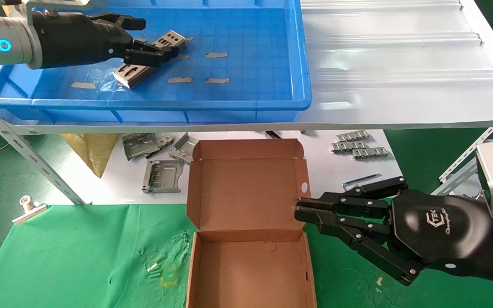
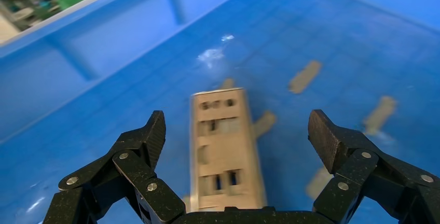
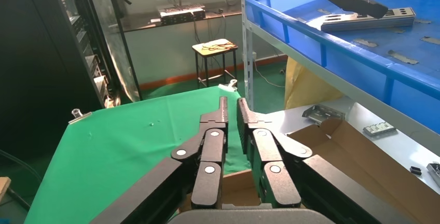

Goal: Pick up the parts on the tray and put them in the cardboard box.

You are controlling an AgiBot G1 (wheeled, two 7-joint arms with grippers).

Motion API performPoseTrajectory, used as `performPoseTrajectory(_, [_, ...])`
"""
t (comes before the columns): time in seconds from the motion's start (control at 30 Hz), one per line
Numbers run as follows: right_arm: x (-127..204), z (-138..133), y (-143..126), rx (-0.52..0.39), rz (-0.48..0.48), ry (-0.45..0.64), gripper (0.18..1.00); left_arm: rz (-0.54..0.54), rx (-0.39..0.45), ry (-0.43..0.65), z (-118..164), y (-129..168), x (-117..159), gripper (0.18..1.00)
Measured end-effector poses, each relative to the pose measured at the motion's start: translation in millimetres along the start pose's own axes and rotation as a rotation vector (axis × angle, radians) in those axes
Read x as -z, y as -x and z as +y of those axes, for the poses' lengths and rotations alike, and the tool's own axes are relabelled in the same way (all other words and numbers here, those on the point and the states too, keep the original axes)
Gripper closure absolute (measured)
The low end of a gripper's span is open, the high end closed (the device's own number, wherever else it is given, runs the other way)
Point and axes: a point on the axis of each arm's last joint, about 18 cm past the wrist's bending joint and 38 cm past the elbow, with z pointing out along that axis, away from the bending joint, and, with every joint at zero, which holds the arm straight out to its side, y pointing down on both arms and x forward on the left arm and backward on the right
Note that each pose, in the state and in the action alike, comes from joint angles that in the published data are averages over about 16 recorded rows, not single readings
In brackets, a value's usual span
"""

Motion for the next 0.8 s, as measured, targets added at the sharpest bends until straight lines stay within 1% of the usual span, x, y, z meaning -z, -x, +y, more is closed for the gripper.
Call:
performPoseTrajectory(0.17, [0,0,0,0.000,0.000,0.000,0.918,-0.049,0.019,0.013,3,6,-5,0.184])
performPoseTrajectory(0.37, [0,0,0,0.000,0.000,0.000,0.836,-0.075,0.056,0.014,5,8,-9,0.184])
performPoseTrajectory(0.6, [0,0,0,0.000,0.000,0.000,0.690,-0.068,0.093,0.012,8,5,-11,0.184])
performPoseTrajectory(0.8, [0,0,0,0.000,0.000,0.000,0.548,-0.059,0.098,0.017,10,3,-11,0.184])
